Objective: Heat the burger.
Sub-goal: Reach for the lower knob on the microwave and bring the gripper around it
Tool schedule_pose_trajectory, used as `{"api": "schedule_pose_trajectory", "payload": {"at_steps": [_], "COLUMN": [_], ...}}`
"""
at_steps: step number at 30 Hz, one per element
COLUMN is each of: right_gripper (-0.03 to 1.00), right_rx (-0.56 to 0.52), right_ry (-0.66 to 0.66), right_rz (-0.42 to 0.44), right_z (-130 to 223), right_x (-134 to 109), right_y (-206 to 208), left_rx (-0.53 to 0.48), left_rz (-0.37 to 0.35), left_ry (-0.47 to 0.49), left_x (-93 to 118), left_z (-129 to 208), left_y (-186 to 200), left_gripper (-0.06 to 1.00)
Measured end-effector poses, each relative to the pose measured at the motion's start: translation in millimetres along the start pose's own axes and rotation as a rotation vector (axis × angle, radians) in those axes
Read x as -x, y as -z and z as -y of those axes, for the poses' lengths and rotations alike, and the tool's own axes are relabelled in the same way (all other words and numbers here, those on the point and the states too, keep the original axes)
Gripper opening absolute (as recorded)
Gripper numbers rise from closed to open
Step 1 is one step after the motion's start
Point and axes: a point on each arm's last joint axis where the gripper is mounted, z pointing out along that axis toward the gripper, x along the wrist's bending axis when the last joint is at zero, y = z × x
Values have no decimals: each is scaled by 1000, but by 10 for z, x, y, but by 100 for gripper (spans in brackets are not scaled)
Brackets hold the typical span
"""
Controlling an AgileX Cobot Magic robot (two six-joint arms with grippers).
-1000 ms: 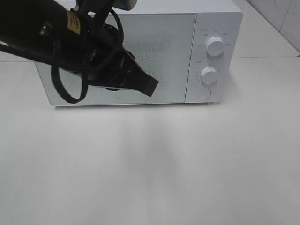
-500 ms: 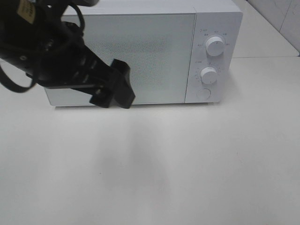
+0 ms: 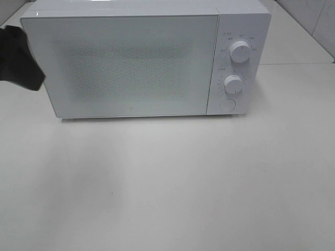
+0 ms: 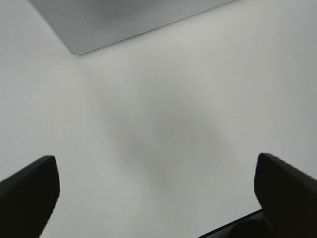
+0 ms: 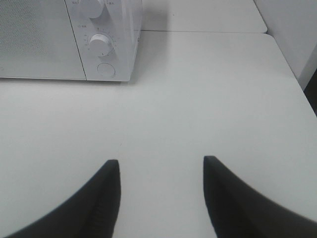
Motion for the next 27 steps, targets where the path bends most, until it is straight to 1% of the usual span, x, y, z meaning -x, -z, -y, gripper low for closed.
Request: {"api": "schedule_pose_trajectory", "payload": {"at_steps": [1,2,3,4,5,6,7,8,9,11,13,14,15,16,17,19,20,21,22,24,26,27], "right_gripper": [53,53,53,53,53,53,53,53,53,53,53,53,53,53,53,53,53,53,53,53,53,53], "right_rx": [0,0,0,0,0,0,0,0,0,0,0,0,0,0,0,0,0,0,0,0,0,0], "right_ry": [0,0,0,0,0,0,0,0,0,0,0,0,0,0,0,0,0,0,0,0,0,0], "right_rz": [0,0,0,0,0,0,0,0,0,0,0,0,0,0,0,0,0,0,0,0,0,0], "right_z": [0,0,0,0,0,0,0,0,0,0,0,0,0,0,0,0,0,0,0,0,0,0], "right_x": [0,0,0,0,0,0,0,0,0,0,0,0,0,0,0,0,0,0,0,0,0,0], "right_y": [0,0,0,0,0,0,0,0,0,0,0,0,0,0,0,0,0,0,0,0,0,0], "left_rx": [-11,-25,-25,-59,-59,-88,-98,-98,-104,-104,-100,-100,-106,-106,-107,-104,-87,-87,-62,-50,-6,-6], "left_rz": [-32,-49,-49,-78,-78,-97,-102,-102,-109,-115,-141,-141,-160,-160,-182,-190,-209,-209,-224,-229,-238,-238], "left_ry": [8,12,12,22,22,22,23,23,33,41,78,78,112,112,153,167,192,192,202,203,193,193], "left_x": [-138,-214,-214,-352,-352,-453,-496,-496,-564,-596,-675,-675,-720,-720,-750,-753,-742,-742,-702,-681,-602,-602], "left_z": [32,56,56,113,113,167,194,194,262,309,476,476,625,625,789,854,994,994,1125,1172,1317,1317], "left_y": [62,92,92,149,149,203,235,235,275,292,337,337,340,340,358,369,412,412,461,481,539,539], "left_gripper": [99,99,99,99,99,99,99,99,99,99,99,99,99,99,99,99,99,99,99,99,99,99]}}
